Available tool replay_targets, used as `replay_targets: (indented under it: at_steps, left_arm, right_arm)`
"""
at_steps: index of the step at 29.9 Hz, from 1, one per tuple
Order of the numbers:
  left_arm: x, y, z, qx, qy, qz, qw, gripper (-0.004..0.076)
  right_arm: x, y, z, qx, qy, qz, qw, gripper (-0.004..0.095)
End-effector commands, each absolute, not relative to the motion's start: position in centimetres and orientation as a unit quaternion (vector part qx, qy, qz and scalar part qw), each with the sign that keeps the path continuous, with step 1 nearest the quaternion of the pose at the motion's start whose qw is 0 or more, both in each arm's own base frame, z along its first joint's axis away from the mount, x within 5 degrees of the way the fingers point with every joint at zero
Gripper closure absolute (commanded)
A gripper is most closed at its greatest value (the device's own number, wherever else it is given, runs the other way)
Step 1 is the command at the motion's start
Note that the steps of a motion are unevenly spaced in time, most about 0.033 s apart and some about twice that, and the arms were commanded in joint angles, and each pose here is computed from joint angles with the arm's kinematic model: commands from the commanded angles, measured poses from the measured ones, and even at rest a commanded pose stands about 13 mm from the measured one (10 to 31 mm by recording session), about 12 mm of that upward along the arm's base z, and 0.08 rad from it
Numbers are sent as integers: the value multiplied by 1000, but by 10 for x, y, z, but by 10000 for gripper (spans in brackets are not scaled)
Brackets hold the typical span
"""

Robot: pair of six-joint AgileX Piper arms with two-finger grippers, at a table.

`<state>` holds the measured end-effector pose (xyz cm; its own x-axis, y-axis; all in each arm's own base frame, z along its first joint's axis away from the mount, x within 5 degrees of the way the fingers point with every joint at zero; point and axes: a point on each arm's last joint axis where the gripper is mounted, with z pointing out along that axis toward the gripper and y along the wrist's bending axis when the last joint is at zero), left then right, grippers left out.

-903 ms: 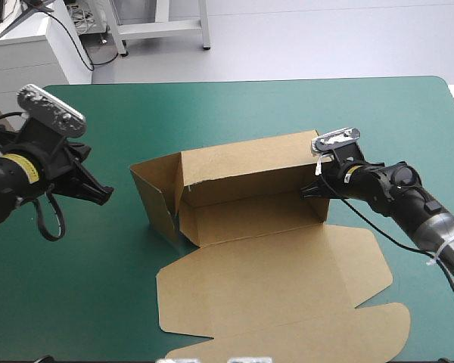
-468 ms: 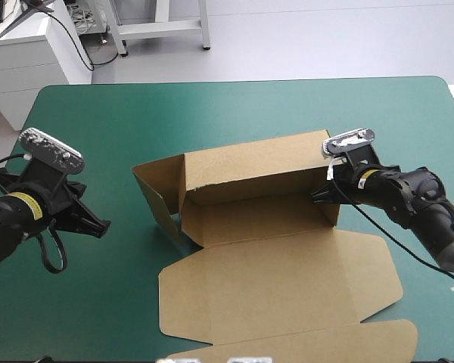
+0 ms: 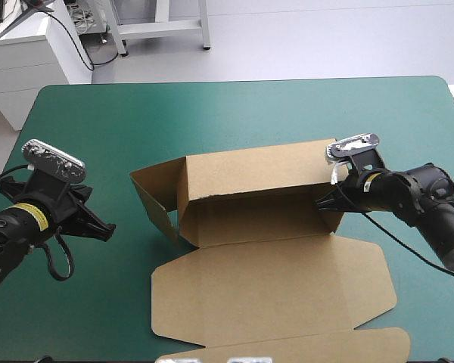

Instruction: Fold the box

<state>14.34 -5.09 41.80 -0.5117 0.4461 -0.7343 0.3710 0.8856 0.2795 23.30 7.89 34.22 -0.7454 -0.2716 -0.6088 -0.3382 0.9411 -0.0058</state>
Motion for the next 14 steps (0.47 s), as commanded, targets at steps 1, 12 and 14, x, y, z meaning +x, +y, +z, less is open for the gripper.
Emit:
replay_targets:
  at_steps: [1,12,14]
  left_arm:
    - [142,-49,431,227,847,40,478,717]
    - [139,-48,432,214,851,26,478,717]
    - [139,-48,432,209,853,24,478,717]
  right_arm:
    - [233,79,338,-158,948,56,271,922]
    - [291,99,311,-152,949,61,270,922]
    - [306,104,308,-152,948,62,275,921]
